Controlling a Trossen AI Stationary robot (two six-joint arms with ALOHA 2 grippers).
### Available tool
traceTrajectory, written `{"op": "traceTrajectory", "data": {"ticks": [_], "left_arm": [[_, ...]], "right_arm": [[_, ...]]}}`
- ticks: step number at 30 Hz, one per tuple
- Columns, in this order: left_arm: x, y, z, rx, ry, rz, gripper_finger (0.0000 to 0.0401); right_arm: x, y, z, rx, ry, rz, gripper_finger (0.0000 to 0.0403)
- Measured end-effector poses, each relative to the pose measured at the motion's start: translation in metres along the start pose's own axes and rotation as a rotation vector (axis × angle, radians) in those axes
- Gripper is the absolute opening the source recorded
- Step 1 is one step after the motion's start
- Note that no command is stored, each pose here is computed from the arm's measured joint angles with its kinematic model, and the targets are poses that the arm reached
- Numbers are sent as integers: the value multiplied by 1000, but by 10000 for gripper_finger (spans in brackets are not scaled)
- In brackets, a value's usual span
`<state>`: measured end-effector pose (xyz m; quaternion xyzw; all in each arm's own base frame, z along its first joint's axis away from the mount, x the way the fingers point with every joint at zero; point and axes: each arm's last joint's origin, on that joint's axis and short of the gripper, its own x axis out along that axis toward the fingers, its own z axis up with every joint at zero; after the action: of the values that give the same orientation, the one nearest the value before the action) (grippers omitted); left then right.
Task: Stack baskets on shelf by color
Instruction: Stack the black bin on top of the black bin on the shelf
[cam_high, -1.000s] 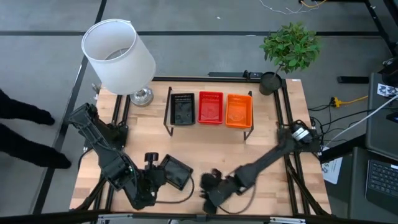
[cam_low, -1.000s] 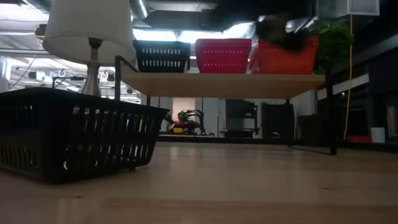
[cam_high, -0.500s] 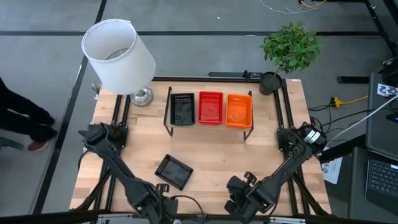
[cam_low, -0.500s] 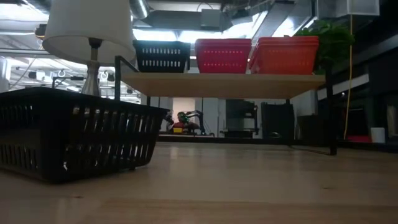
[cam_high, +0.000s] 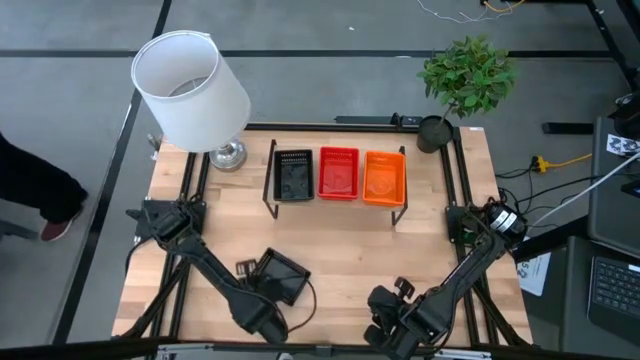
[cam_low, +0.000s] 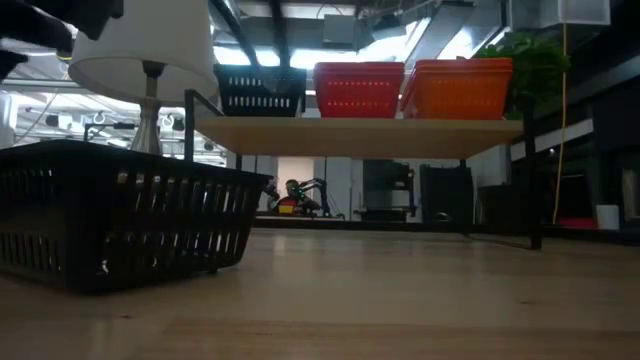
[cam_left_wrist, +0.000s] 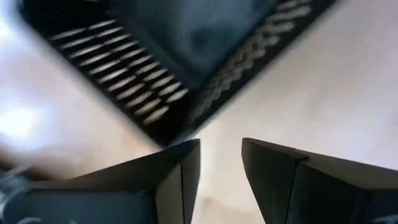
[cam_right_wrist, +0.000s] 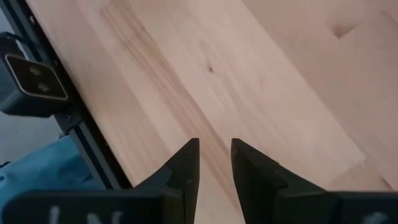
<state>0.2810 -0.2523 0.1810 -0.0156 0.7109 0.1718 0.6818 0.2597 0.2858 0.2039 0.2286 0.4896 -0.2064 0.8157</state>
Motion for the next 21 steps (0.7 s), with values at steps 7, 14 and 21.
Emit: {"op": "traceTrajectory", "data": {"ticks": [7, 14, 21], "left_arm": [[2, 14, 26, 80, -203, 119, 111], [-4, 30, 51, 36, -412, 240, 111], [-39, 16, 33, 2, -475, -54, 111]], "right_arm": [[0, 0, 1, -1, -24, -2, 91], [0, 0, 1, -1, -36, -2, 91], [3, -2, 6, 5, -104, -26, 91]]}}
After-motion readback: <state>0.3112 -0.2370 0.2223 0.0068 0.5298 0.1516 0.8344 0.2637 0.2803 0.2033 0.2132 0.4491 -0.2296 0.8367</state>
